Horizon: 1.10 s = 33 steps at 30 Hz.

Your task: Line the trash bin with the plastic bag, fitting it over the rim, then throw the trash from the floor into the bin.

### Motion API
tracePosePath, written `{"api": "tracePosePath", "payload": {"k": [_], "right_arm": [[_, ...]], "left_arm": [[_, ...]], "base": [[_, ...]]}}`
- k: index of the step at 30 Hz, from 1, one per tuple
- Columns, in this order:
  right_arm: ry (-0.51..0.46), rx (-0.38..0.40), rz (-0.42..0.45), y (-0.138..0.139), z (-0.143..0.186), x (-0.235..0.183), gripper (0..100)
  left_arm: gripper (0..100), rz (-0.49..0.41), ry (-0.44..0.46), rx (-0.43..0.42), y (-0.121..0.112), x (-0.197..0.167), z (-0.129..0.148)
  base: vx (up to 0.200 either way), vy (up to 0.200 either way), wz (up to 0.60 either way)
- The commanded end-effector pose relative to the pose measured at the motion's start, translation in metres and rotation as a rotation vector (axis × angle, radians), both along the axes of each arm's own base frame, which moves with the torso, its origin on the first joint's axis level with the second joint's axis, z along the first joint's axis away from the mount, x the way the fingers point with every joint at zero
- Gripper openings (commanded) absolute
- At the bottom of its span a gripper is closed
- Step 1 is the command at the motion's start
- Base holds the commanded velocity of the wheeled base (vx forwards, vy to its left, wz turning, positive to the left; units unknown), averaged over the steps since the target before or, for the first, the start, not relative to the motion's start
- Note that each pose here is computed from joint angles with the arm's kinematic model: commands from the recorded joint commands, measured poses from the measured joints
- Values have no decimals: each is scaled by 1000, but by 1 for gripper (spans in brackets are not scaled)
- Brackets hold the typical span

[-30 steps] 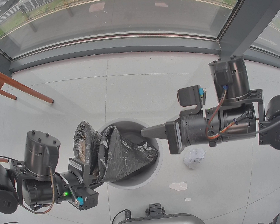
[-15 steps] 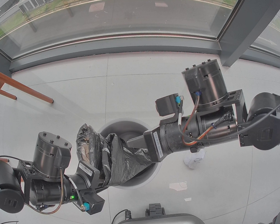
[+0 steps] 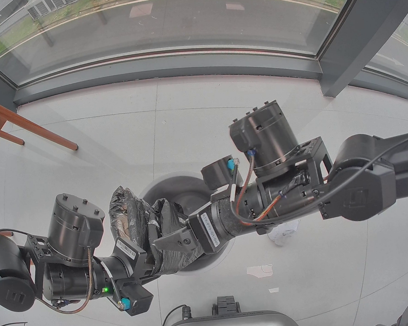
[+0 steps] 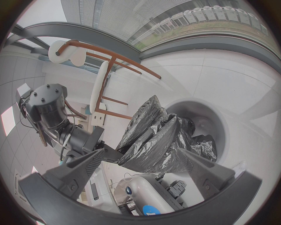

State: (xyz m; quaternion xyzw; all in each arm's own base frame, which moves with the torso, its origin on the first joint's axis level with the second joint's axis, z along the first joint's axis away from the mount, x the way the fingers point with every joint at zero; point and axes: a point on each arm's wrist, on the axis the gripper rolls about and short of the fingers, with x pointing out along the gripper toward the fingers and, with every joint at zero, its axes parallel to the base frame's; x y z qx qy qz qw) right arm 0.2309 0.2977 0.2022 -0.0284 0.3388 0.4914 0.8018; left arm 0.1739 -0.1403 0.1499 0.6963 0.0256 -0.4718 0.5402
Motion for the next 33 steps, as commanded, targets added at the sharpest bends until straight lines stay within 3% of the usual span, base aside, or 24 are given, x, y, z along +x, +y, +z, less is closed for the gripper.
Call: {"api": "tracePosePath", "payload": {"k": [1,11,17,33], "right_arm": [[13,-23,5,15,-15,10,100],[-20,-100,-27,33,-44,29,100],[-39,-92,-41,38,-44,38,100],[-33,-149,-83,5,-29,49,100]], "left_arm": [[0,-2,-4,-5,0,0,1],[0,0,-1,-8,0,0,1],[0,1,1,-5,0,-1,0],[0,41,22,-35,1,0,1]], "base": [[0,0,0],[0,0,0],[0,0,0],[0,0,0]]}}
